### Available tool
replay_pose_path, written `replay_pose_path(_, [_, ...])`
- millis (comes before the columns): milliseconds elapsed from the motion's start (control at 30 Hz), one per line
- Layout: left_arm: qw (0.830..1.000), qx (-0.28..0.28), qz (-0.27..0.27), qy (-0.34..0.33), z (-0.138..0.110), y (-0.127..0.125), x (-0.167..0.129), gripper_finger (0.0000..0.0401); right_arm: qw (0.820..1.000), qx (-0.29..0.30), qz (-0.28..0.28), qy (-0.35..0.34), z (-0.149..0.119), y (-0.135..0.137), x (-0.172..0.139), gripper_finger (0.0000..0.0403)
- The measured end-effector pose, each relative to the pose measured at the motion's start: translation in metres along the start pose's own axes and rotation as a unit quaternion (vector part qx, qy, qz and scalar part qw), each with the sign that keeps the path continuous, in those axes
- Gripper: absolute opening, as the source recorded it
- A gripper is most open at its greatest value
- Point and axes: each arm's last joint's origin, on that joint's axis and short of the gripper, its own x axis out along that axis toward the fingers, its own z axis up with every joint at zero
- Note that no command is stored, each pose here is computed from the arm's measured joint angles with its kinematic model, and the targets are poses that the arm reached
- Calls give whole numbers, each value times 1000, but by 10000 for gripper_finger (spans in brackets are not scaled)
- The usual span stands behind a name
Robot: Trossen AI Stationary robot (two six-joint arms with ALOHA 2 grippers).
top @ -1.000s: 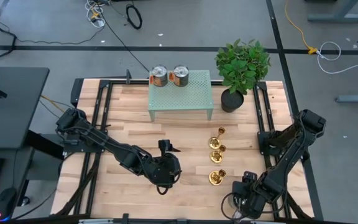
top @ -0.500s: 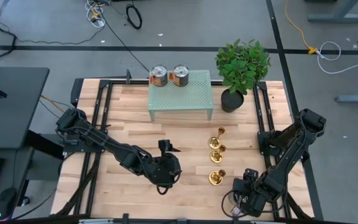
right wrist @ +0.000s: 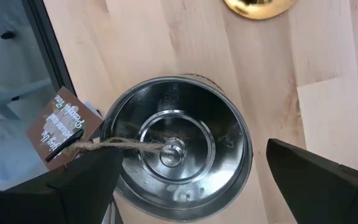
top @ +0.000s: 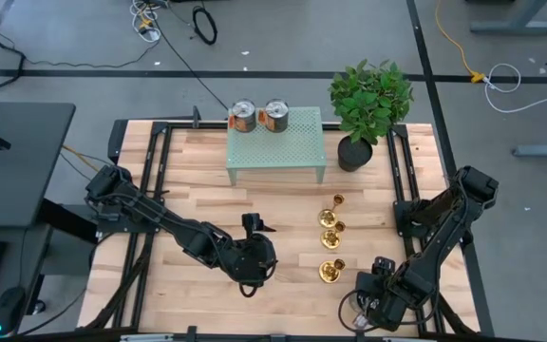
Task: Pick & Place candle stick holders
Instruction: Put the silver scented candle on the shelf aligned with the other silver scented candles
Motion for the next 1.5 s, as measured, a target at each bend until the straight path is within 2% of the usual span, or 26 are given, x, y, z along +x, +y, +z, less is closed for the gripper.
replay_pose_path(200, [1000, 0, 0, 0, 0, 0, 0, 390, 1000, 25, 0, 5, 0, 0, 0, 400])
replay_pose_path(1100, [1000, 0, 0, 0, 0, 0, 0, 390, 1000, 23, -2, -7, 0, 0, 1, 400])
replay_pose_path(1500, [1000, 0, 0, 0, 0, 0, 0, 390, 999, 30, -31, -21, 0, -5, 0, 400])
